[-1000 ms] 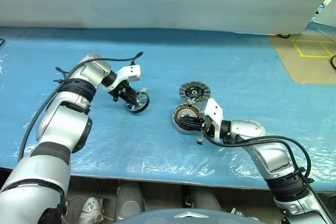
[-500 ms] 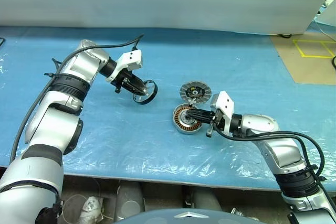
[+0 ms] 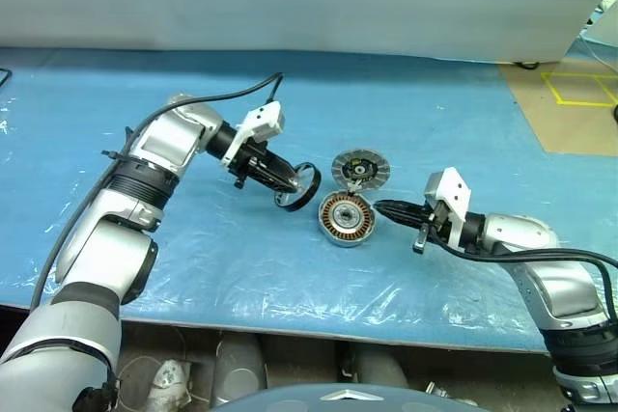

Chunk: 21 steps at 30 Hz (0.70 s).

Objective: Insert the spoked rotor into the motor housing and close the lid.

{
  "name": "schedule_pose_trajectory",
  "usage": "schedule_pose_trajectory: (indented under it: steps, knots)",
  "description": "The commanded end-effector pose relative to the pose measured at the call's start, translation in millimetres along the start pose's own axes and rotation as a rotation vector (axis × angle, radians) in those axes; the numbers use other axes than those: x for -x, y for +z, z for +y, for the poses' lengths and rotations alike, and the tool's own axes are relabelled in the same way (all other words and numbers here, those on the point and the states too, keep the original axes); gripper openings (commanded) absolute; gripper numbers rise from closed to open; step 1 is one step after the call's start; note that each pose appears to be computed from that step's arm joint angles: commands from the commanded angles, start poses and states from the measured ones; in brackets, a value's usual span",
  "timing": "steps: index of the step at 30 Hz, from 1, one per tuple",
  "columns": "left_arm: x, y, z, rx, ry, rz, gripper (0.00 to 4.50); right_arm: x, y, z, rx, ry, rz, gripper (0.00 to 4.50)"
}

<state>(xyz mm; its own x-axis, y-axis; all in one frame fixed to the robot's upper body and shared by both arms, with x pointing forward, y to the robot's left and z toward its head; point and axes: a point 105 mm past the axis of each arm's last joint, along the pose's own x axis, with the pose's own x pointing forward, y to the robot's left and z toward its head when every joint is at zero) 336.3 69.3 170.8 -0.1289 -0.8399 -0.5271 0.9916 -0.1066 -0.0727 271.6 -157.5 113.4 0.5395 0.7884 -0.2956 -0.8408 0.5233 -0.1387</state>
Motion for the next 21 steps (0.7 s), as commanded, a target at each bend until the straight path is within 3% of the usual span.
schedule_pose_trajectory:
  steps: [1,12,21]
  knots:
    - [-1,17,-3,-0.048,0.003,-0.061,1.44,12,12,2,0.067,-0.004,-0.043,0.0]
    - [-29,21,2,-0.038,0.004,-0.13,1.44,29,6,5,0.073,-0.044,-0.025,0.0]
    - [-47,11,8,-0.033,0.017,-0.111,1.44,36,8,2,0.077,-0.075,-0.016,0.0]
